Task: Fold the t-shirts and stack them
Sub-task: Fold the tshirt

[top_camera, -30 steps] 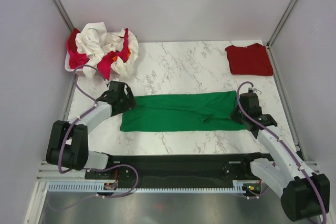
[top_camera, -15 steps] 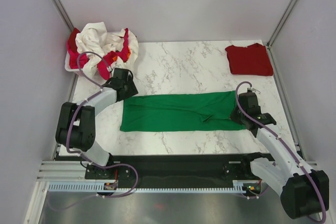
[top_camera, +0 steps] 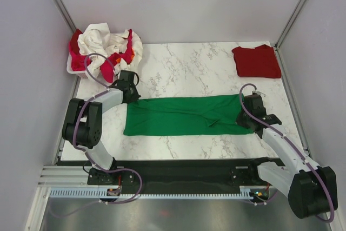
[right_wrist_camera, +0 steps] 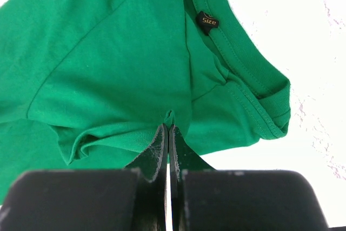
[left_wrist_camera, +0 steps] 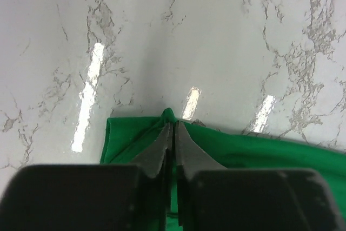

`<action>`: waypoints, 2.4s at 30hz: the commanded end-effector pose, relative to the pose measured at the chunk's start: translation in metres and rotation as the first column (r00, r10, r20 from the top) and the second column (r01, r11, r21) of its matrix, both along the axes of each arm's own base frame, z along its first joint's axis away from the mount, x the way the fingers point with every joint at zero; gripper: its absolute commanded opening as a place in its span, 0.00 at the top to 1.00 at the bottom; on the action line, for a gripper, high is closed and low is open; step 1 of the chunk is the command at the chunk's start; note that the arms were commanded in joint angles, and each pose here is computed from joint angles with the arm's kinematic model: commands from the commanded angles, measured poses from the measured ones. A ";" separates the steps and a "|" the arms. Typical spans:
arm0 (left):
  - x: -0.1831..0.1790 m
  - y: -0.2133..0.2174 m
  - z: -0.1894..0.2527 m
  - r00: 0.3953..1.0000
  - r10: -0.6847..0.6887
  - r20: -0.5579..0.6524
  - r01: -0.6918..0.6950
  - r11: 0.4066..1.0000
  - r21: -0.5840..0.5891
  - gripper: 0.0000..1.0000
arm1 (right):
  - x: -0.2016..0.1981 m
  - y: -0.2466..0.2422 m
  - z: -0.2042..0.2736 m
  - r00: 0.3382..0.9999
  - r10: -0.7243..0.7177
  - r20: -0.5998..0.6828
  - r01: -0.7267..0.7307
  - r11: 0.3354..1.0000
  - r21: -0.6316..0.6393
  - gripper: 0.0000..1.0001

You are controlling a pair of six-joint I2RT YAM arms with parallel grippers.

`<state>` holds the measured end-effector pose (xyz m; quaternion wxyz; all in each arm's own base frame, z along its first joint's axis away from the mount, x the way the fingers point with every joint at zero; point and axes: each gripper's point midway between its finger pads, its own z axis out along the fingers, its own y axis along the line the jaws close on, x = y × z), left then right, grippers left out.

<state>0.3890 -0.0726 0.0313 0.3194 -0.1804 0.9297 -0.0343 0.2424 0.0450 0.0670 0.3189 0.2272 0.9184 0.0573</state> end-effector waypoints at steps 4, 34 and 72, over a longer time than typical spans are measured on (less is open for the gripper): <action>0.010 -0.002 0.027 0.995 -0.020 0.099 0.022 1.000 -0.010 0.98 | 0.022 -0.002 0.017 0.998 -0.005 0.064 0.007 1.000 -0.022 1.00; -0.028 0.003 0.078 0.975 -0.004 0.222 0.016 0.998 -0.055 0.98 | 0.096 -0.018 0.100 0.969 -0.110 0.221 0.134 0.986 -0.095 1.00; -0.048 0.035 0.010 0.996 0.078 0.038 -0.080 0.995 0.050 0.98 | 0.050 -0.034 -0.004 0.994 -0.108 -0.020 0.104 0.983 -0.148 0.92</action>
